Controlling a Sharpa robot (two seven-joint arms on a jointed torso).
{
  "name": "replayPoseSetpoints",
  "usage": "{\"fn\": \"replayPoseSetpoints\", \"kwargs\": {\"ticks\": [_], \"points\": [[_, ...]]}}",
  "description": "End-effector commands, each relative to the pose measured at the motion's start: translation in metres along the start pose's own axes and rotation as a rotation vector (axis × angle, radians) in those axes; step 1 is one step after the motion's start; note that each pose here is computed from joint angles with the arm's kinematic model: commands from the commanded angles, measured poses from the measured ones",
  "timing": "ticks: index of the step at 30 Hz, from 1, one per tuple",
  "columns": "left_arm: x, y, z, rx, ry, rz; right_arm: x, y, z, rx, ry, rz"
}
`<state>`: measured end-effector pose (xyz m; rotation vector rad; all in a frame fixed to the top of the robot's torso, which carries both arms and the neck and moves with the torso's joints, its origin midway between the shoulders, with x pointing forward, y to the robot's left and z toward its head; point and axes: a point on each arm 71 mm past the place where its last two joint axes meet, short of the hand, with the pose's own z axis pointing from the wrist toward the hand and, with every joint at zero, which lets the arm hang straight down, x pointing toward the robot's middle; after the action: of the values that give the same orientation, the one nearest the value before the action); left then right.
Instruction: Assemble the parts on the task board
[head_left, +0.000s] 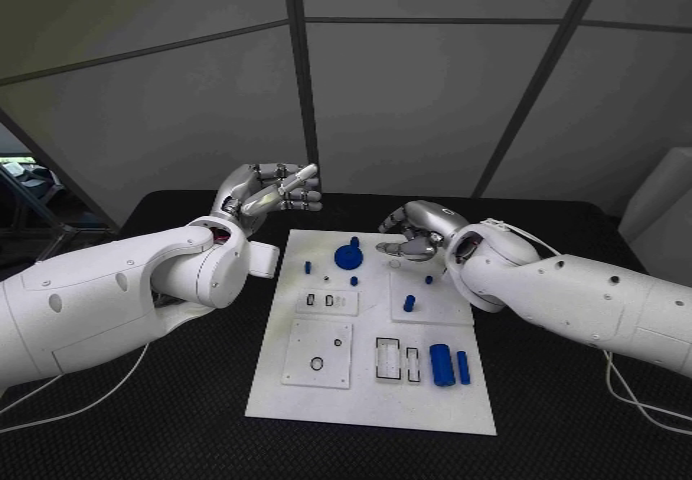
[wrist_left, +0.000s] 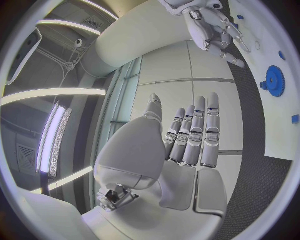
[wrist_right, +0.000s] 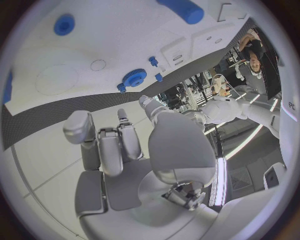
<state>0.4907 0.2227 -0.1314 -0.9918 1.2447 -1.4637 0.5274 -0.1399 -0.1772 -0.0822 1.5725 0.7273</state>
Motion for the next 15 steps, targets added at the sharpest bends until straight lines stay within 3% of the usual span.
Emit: {"fn": "replayPoseSetpoints", "kwargs": {"ticks": [1, 5, 9, 15], "points": [[0.0, -0.0011, 0.0006, 0.011, 0.01, -0.001, -0.013, -0.011, -0.015, -0.052, -0.016, 0.206], [-0.0021, -0.0007, 0.001, 0.014, 0.006, 0.001, -0.025, -0.04, -0.034, -0.022, 0.001, 0.264], [-0.0036, 0.0011, 0.0013, 0.008, 0.008, 0.001, -0.042, -0.078, -0.056, 0.037, -0.042, 0.295], [-0.0045, 0.0042, 0.0006, 0.0, 0.014, -0.003, -0.045, -0.105, -0.073, 0.079, -0.07, 0.271]]}}
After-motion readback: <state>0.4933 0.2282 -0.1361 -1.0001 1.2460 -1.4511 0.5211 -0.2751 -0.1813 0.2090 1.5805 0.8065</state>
